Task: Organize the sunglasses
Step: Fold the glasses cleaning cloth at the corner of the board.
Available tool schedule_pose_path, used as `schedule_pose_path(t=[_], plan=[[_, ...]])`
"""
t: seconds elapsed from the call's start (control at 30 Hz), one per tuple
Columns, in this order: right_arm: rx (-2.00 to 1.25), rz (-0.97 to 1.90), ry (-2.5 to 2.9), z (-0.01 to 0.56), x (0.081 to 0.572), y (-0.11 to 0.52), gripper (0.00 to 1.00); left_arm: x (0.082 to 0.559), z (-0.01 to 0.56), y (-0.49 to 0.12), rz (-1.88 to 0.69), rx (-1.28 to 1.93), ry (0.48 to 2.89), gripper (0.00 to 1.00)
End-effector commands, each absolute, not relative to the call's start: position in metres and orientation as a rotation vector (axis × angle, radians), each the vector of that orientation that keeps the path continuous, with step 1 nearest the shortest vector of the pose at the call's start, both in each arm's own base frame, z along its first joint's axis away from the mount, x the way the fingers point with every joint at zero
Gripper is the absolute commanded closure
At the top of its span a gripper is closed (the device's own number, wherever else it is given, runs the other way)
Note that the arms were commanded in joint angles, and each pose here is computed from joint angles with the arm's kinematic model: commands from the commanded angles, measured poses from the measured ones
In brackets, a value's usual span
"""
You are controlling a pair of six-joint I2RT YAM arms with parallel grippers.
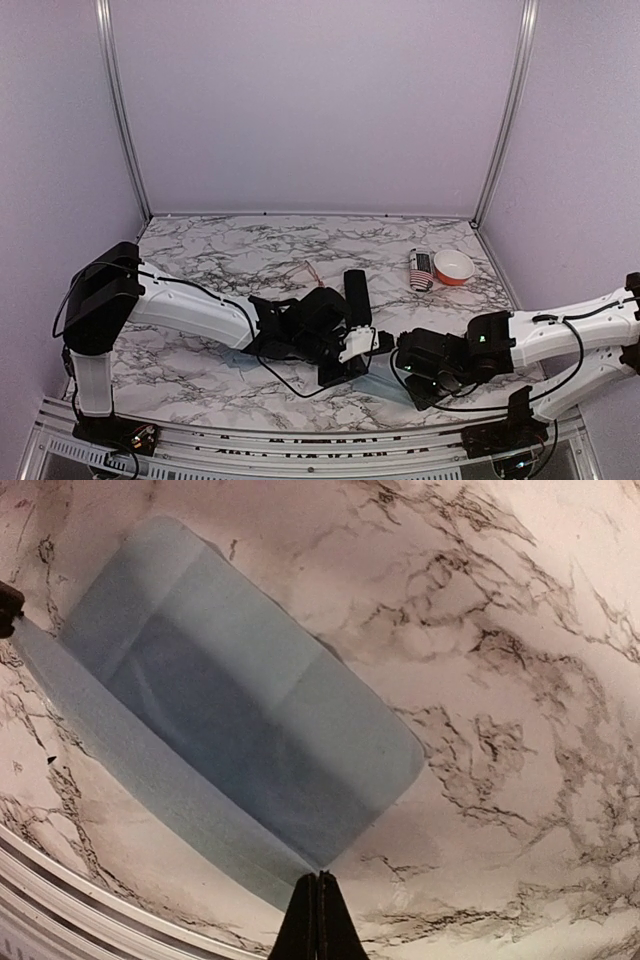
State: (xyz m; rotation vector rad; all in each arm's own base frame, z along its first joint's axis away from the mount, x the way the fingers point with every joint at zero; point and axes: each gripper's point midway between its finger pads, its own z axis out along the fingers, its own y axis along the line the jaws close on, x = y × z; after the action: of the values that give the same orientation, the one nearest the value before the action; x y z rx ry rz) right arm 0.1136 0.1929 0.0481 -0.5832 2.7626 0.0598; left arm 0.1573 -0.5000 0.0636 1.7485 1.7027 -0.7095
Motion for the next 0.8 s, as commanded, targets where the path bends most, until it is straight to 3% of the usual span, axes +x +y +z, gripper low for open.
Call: schedule_pose_path(t=[0.0, 0.77], plan=[[-0.558, 0.007, 2.737, 0.058, 0.124, 0.193, 1.00, 0.168, 0.053, -0.500, -0.675, 1.734, 1.759, 1.00], [-0.542, -0.085, 2.725, 0.050, 0.140, 0.190, 1.00, 0.190, 0.041, -0.502, -0.616, 1.691, 1.822, 1.00]])
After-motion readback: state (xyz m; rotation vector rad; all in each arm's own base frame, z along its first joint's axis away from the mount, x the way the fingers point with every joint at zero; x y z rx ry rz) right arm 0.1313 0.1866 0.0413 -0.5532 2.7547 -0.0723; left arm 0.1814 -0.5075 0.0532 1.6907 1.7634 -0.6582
